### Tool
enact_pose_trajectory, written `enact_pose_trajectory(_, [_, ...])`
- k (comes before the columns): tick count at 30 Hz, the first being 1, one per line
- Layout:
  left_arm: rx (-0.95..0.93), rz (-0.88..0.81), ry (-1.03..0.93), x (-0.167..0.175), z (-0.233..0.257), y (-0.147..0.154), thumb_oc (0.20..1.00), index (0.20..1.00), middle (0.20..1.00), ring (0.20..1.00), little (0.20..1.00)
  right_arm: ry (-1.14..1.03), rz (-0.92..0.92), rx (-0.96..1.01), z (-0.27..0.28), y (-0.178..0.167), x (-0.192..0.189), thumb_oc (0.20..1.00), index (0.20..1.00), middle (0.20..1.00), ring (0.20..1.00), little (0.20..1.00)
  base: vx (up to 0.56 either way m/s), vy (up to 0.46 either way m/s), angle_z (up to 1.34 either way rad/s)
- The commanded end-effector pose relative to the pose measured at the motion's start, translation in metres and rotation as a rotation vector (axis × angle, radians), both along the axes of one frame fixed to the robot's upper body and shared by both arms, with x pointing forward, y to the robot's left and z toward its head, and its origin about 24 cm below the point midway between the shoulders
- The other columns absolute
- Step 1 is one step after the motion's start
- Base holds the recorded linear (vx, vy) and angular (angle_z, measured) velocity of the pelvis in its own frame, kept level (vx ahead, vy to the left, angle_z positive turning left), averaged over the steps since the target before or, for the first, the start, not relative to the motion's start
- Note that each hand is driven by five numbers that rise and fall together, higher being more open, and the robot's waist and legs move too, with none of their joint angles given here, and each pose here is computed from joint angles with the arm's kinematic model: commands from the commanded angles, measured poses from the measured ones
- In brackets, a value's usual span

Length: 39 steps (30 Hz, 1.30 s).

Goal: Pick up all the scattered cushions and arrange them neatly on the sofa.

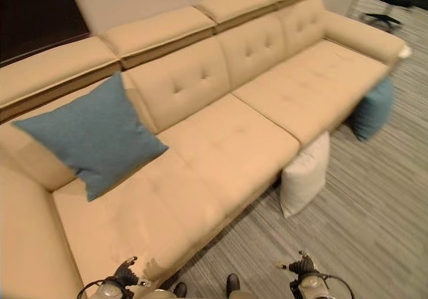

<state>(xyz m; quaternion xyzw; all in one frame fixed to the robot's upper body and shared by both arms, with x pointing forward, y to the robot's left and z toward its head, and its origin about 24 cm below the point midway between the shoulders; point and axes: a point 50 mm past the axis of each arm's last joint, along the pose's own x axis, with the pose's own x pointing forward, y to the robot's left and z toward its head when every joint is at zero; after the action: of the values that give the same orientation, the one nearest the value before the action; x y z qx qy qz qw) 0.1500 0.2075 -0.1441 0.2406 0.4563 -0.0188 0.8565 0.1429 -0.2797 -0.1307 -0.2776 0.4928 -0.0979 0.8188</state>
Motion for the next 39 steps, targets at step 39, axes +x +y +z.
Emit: enact_pose_trajectory(39, [0.051, -0.024, -0.044, 0.01, 0.008, 0.009, 1.0, 1.0, 1.0, 1.0, 1.0, 0.082, -0.068, -0.024, -0.015, 0.01, -0.036, 1.0, 1.0, 1.0, 1.0, 1.0, 0.04, -0.065, -0.86])
